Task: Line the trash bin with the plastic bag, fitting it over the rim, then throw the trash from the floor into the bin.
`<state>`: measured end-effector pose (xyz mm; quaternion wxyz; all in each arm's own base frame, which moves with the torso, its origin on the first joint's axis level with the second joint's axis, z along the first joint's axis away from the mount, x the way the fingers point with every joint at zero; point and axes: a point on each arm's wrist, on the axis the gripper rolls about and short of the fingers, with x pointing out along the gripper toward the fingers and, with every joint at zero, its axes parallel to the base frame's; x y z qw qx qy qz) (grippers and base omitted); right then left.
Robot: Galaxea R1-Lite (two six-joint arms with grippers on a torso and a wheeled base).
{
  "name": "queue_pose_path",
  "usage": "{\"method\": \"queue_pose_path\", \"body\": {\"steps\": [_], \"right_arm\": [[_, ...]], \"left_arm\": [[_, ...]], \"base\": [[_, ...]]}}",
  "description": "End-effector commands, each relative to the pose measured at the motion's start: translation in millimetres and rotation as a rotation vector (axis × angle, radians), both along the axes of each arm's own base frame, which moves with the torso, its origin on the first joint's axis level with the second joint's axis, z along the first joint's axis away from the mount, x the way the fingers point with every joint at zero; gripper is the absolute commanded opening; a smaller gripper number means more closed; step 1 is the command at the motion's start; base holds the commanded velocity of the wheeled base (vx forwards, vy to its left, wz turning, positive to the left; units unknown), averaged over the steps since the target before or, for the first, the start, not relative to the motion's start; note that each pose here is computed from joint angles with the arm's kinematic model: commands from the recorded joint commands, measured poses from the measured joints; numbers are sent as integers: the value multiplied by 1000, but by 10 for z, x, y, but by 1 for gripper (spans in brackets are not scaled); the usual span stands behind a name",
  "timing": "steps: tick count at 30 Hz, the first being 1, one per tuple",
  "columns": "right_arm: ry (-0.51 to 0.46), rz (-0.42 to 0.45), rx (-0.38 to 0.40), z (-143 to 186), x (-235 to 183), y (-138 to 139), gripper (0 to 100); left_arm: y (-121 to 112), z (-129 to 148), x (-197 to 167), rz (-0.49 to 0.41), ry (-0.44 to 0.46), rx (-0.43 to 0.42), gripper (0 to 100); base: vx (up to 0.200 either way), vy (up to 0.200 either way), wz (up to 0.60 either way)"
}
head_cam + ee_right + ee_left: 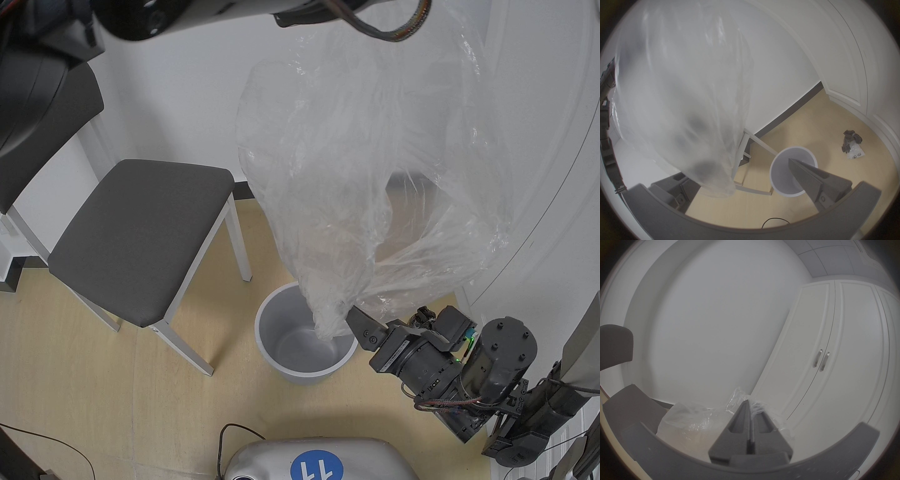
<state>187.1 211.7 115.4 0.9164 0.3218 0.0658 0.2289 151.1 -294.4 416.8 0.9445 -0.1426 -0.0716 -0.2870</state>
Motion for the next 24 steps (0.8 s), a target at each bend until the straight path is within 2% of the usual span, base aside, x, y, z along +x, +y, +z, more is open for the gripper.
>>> {"method": "queue_pose_path", "body": {"steps": [1, 11, 16, 21, 24], "right_arm": [[21, 0, -20, -128, 45, 59, 100], [39, -14, -39, -217, 108, 77, 100], [10, -43, -3, -103, 124, 67, 100], [-21, -41, 58, 72, 79, 16, 100], [-25, -39, 67, 94, 73, 9, 100]], "left_arm": [[-18, -8, 4, -1, 0, -4, 0], [10, 27, -3, 0, -10, -31, 0], [18, 27, -13, -7, 6, -54, 0], [19, 29, -13, -8, 8, -58, 0], [19, 35, -19, -9, 6, -59, 0]], "base": [[0, 0, 0], [0, 0, 0], [0, 0, 0], [0, 0, 0], [0, 0, 0]]}}
